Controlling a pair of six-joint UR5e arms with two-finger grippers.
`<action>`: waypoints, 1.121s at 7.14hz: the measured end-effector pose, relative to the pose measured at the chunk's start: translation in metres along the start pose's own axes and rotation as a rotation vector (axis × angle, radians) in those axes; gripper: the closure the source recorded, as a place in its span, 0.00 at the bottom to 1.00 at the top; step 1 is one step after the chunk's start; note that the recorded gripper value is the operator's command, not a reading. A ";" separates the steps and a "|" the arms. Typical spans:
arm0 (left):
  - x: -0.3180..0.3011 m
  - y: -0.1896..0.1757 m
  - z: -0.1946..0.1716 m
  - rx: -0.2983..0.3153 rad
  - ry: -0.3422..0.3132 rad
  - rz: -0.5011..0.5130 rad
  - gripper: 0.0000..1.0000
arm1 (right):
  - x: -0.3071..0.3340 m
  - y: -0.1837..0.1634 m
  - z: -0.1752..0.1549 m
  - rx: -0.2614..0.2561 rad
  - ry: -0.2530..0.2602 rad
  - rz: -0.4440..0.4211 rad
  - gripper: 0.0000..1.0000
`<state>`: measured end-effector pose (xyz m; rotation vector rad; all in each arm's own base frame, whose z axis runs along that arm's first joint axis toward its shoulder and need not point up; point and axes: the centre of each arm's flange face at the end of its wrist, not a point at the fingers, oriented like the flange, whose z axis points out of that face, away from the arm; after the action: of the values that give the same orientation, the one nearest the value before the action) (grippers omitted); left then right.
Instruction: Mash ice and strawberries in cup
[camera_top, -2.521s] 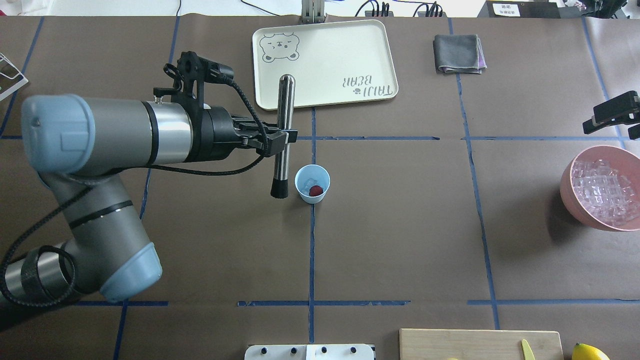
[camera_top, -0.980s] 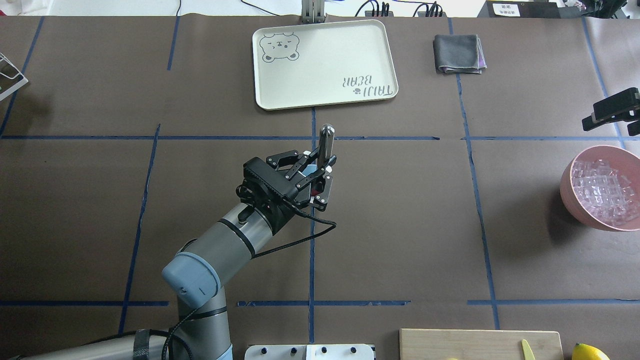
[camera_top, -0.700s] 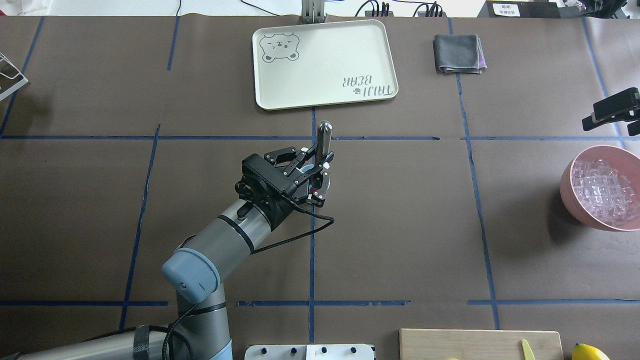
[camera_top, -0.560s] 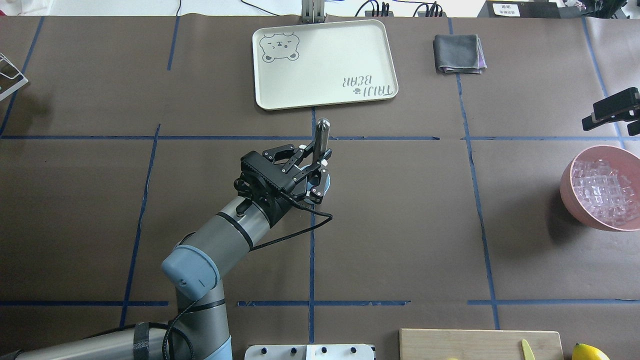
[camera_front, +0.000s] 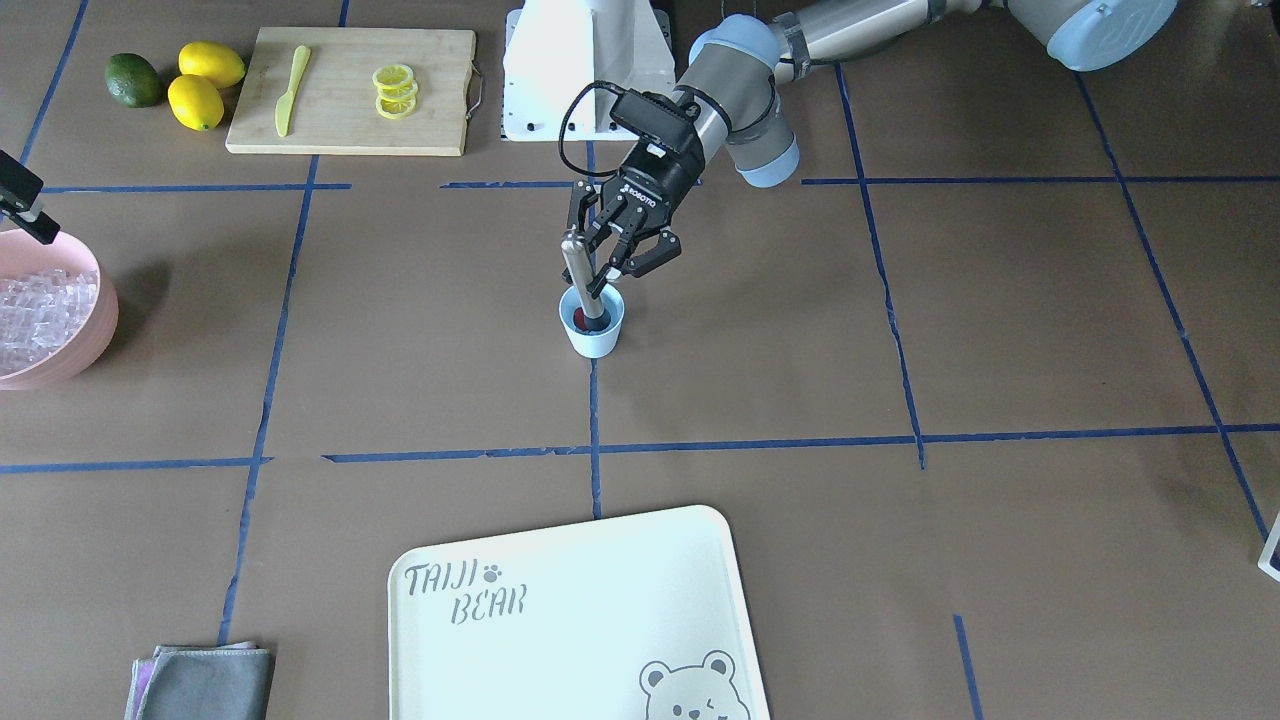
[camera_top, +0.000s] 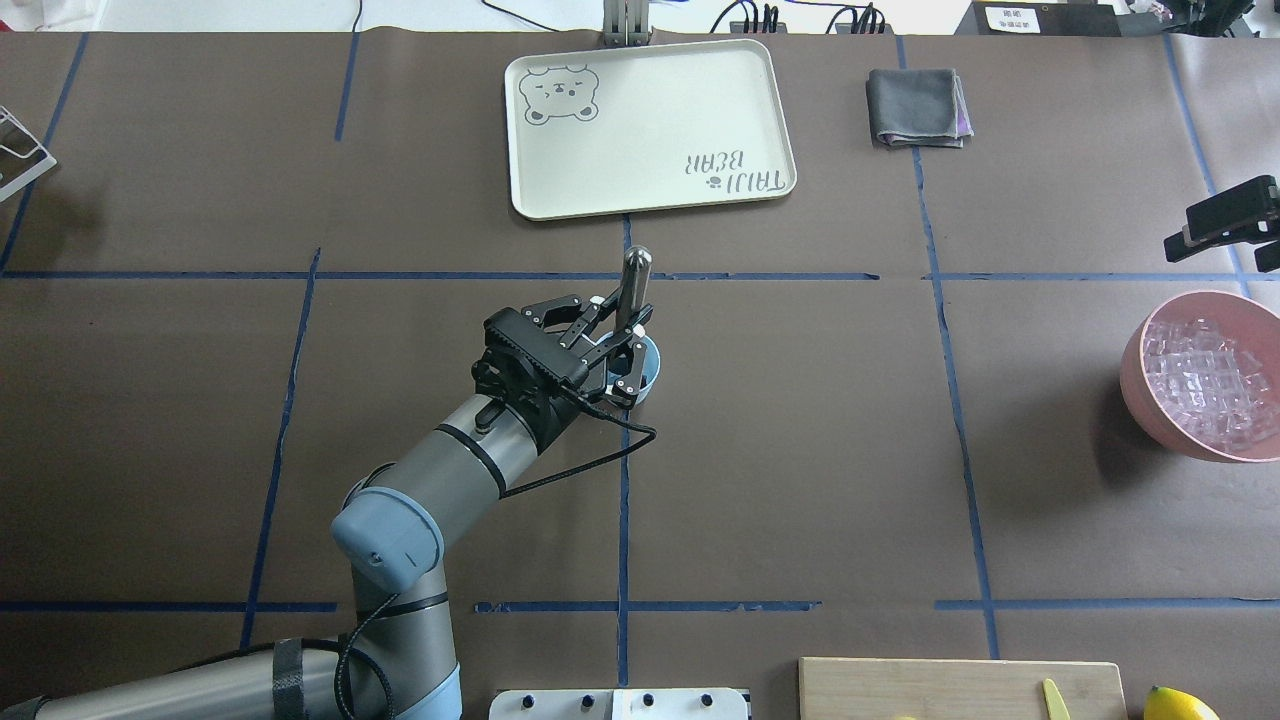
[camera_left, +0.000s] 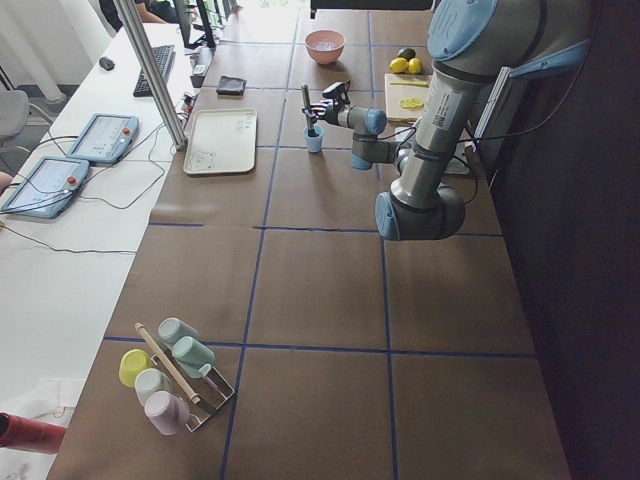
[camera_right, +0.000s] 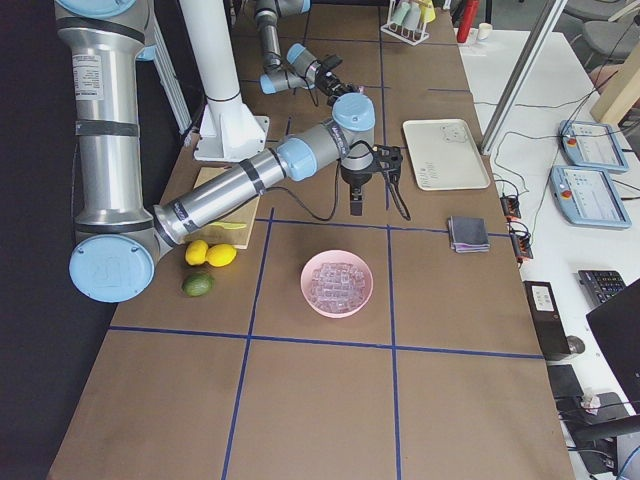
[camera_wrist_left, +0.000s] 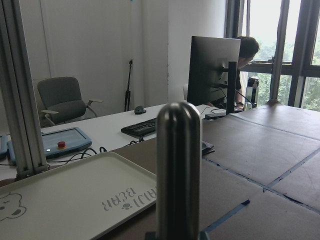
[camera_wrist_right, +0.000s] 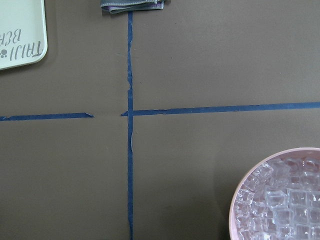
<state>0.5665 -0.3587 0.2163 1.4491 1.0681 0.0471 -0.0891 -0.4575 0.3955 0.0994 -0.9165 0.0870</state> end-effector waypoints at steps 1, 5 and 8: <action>0.000 0.001 0.000 -0.001 0.000 0.000 0.98 | 0.000 0.000 0.000 0.000 0.000 -0.001 0.00; 0.002 0.002 0.000 -0.004 0.002 0.001 0.98 | 0.000 0.000 0.000 -0.001 0.000 -0.002 0.00; 0.027 -0.055 -0.004 -0.018 -0.001 0.010 1.00 | -0.001 0.001 -0.002 0.002 -0.003 -0.005 0.00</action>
<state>0.5482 -0.3504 0.1583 1.4386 1.0570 0.0627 -0.0888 -0.4567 0.3934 0.1039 -0.9193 0.0828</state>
